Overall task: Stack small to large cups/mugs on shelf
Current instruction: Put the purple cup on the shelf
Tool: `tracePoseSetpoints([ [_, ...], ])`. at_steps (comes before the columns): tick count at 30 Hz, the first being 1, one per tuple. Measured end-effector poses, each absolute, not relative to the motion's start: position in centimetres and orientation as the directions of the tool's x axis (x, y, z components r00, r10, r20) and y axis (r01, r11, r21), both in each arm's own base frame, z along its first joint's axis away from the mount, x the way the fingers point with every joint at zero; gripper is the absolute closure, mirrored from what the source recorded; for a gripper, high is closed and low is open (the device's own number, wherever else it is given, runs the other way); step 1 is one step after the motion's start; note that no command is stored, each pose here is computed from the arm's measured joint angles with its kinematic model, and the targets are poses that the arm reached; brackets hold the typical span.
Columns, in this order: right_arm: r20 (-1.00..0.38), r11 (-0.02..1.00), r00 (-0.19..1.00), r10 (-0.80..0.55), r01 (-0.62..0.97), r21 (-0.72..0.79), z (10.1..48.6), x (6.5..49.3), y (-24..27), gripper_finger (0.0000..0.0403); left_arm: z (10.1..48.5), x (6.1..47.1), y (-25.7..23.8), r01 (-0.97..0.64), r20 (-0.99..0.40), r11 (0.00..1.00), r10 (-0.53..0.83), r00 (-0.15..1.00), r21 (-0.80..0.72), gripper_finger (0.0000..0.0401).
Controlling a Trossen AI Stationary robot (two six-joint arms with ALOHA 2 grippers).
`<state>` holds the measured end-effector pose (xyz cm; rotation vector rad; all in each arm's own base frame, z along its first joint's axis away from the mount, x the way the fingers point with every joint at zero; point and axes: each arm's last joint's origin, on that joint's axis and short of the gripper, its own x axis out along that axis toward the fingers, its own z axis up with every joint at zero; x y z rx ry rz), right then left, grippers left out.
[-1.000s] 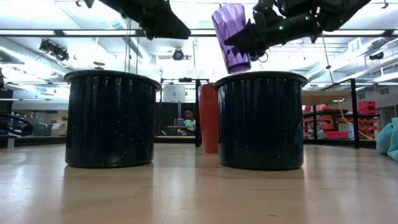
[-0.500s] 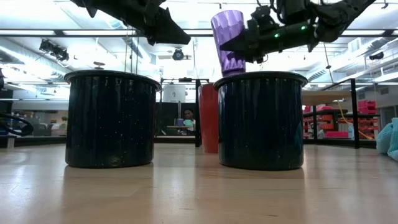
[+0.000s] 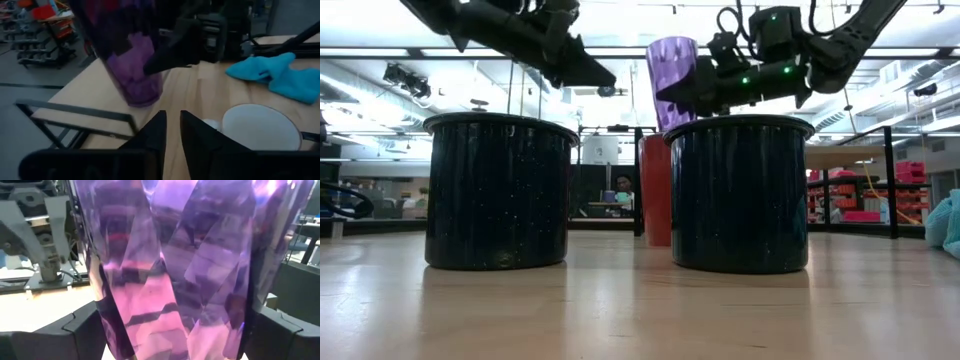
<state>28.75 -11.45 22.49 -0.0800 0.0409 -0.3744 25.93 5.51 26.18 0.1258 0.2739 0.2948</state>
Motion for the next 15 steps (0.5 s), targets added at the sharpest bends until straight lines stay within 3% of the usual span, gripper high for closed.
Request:
tracePoseSetpoints([
  [15, 0.042, 0.915, 0.919, -0.392, 0.394, -0.093, 21.4, 29.4, -12.5, 0.0043, 26.9, 23.2, 5.9, -0.300, -0.183, 0.945, 0.320, 0.930, 0.129, 0.0352],
])
